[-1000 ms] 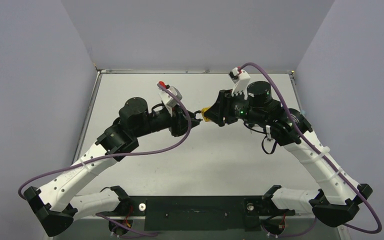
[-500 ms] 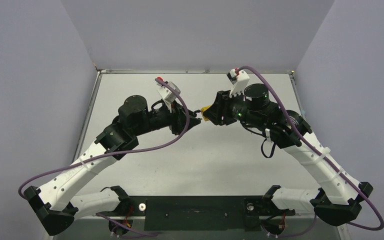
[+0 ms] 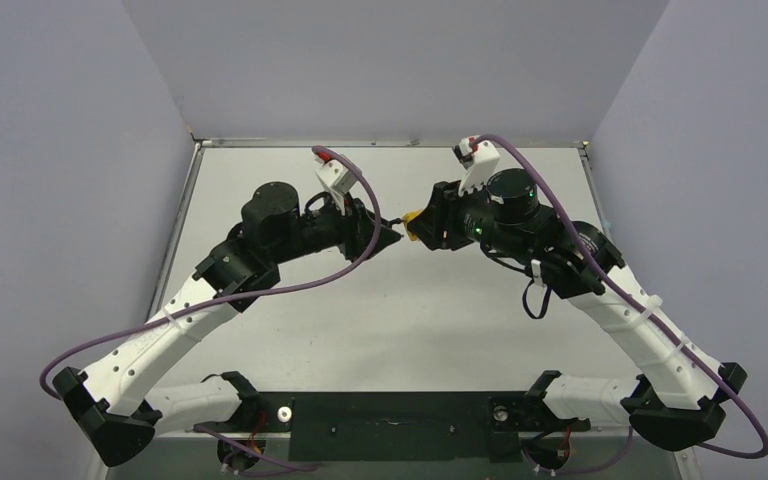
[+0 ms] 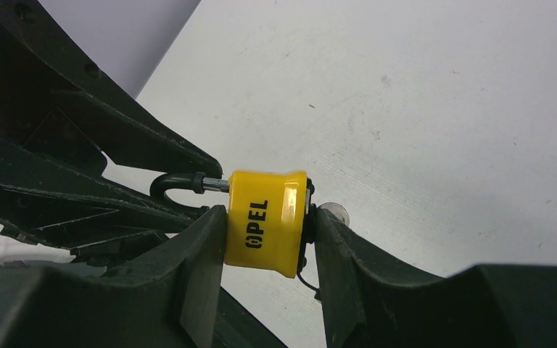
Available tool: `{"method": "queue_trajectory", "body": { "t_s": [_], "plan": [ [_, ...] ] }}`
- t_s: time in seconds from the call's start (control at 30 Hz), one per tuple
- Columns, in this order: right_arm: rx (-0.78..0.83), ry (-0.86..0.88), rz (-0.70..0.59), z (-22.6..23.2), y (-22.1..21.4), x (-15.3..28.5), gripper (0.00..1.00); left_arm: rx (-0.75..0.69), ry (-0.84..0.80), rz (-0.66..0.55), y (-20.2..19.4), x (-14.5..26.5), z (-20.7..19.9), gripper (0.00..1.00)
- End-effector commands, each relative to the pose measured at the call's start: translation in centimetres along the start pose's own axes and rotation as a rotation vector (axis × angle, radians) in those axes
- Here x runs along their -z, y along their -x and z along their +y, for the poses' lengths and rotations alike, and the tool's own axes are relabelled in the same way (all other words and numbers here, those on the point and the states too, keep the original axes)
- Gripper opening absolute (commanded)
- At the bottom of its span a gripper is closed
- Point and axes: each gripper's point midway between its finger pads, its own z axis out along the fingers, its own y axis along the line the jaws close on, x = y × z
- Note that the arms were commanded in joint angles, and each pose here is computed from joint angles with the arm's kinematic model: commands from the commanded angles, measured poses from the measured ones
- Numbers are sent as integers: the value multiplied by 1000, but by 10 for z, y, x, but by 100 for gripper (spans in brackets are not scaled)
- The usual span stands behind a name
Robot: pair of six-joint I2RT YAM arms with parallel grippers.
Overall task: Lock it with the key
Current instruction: Lock the lock.
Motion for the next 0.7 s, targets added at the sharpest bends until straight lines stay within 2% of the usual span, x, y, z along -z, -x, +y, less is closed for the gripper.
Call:
{"method": "queue_trajectory", "body": {
  "t_s": [0.0,0.33,0.67],
  "plan": [
    [8,38,-123,15,36,12,0,14,11,-48,21,3,0,33],
    [18,15,-116,13,33,9,0,58,-20,-74,31,8,-1,31],
    [18,4,-112,12,32,5,0,59,-34,-76,32,10,-2,38]
  ]
}}
